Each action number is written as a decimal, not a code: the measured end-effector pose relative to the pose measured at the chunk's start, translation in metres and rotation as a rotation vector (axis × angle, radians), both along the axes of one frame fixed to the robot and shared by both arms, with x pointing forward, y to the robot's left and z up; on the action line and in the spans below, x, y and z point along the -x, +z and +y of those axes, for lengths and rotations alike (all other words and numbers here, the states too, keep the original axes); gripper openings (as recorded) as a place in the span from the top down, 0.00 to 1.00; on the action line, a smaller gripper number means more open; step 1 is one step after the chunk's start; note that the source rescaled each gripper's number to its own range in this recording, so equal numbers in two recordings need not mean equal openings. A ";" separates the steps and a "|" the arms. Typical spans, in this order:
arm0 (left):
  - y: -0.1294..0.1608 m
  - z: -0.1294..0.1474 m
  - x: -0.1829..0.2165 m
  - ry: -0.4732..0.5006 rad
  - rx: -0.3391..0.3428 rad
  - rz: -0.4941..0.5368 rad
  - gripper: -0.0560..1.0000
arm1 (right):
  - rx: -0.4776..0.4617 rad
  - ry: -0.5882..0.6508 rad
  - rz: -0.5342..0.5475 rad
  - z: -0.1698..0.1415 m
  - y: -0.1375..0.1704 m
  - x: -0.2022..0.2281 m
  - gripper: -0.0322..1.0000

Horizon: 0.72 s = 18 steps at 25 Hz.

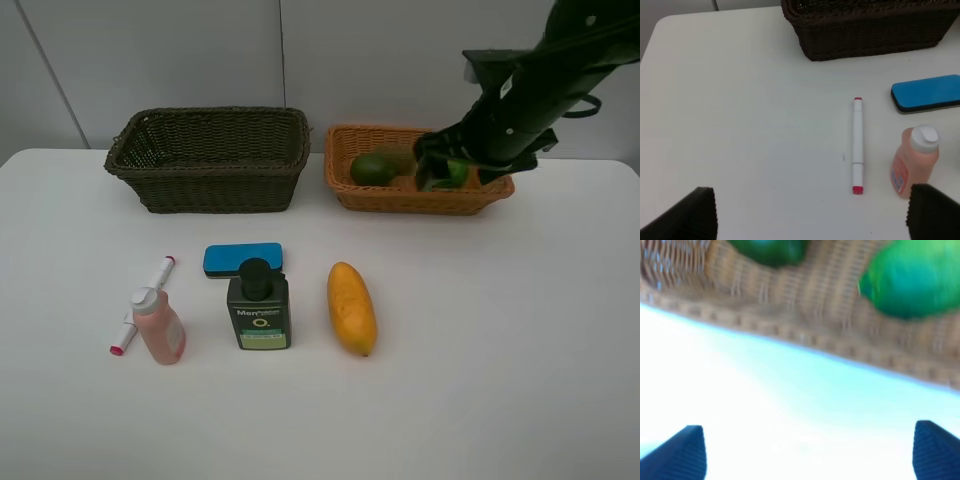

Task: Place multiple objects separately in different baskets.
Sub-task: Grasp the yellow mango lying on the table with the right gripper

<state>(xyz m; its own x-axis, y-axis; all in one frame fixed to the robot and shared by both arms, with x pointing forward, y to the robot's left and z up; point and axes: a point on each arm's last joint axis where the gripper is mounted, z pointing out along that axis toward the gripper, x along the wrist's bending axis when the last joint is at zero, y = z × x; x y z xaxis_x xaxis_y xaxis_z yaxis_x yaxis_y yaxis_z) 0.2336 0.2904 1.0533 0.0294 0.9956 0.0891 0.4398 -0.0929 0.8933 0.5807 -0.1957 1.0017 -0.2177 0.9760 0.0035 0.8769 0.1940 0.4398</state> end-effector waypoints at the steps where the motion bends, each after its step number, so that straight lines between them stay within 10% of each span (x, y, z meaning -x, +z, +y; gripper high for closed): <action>1: 0.000 0.000 0.000 0.000 0.000 0.000 0.00 | -0.002 -0.002 0.008 -0.001 0.000 0.011 0.01; 18: 0.000 0.000 0.000 0.000 0.000 0.000 0.00 | -0.067 0.214 0.136 0.086 -0.026 0.122 0.01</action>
